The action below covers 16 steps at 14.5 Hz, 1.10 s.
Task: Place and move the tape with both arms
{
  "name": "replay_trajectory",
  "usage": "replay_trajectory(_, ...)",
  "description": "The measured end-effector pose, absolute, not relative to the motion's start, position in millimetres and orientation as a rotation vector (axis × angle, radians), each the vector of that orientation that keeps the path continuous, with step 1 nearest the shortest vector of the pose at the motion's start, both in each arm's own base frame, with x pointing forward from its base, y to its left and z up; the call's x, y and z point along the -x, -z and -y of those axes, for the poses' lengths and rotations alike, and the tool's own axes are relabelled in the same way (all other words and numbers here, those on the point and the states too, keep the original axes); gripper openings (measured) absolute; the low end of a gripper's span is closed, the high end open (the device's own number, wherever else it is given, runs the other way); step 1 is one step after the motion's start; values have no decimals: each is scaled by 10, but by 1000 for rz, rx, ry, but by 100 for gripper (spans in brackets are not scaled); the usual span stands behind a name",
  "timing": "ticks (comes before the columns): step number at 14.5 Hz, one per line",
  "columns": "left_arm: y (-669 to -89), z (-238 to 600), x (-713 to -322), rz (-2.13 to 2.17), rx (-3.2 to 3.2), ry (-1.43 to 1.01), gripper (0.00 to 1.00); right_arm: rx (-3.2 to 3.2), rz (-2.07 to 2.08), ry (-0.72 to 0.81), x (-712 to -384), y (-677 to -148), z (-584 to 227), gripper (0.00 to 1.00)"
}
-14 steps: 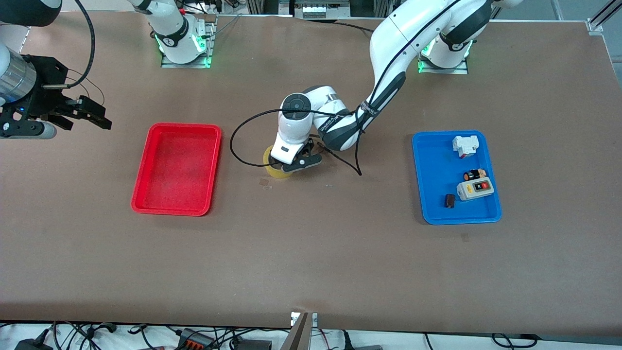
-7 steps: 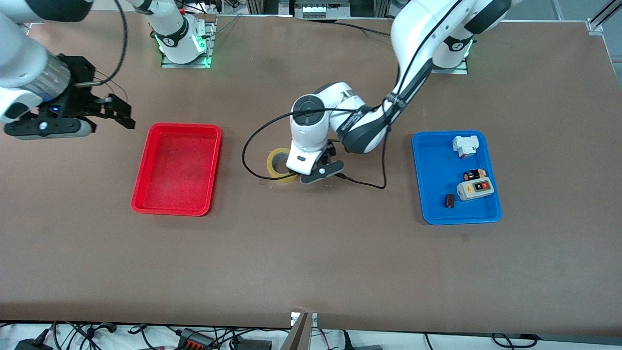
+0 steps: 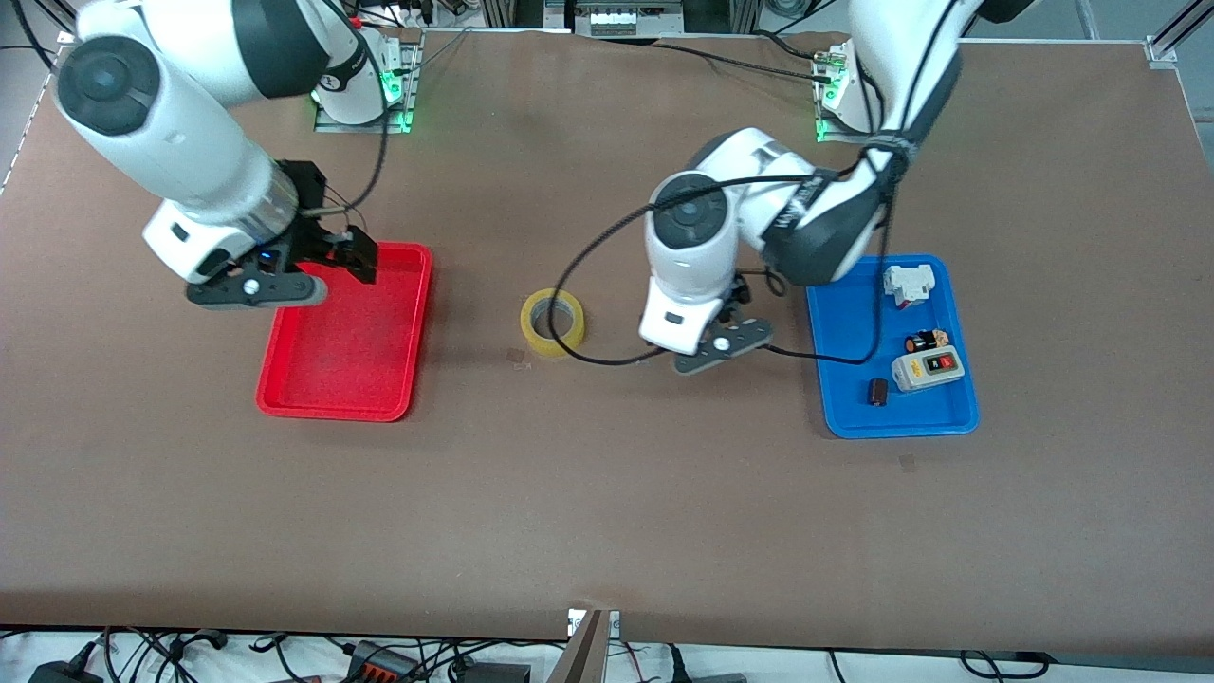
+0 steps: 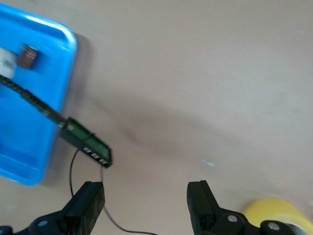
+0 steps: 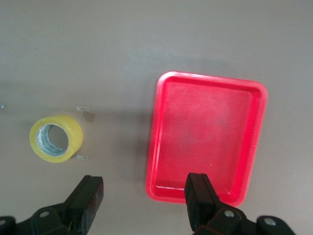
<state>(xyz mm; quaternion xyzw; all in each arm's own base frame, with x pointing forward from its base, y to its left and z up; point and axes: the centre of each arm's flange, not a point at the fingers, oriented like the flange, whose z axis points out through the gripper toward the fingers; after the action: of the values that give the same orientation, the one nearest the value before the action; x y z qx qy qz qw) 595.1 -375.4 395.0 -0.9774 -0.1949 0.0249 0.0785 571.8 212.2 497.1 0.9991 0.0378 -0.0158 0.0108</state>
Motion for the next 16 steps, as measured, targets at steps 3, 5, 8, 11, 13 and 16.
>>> replay_trajectory(3, -4276, 2962, -6208, 521, 2908, -140, 100, -3116, -137, 65, -5715, -4491, -2596, 98)
replay_trajectory(5, -4530, 2414, -6332, 496, 2909, -163, 100, -3119, -133, 61, -5658, -4176, -2972, 98)
replay_trajectory(8, -4860, 1701, -6412, 446, 2948, -213, 100, -3115, -145, 78, -5501, -3717, -3410, 98)
replay_trajectory(11, -5153, 1016, -6443, 388, 3020, -234, 100, -3108, -204, 96, -5329, -3237, -3638, 98)
replay_trajectory(13, -5349, 573, -6421, 350, 3076, -230, 100, -3113, -215, 90, -5247, -2927, -3676, 98)
replay_trajectory(16, -5598, 71, -6264, 227, 3132, -214, 100, -3117, -189, 92, -5185, -2578, -3709, 98)
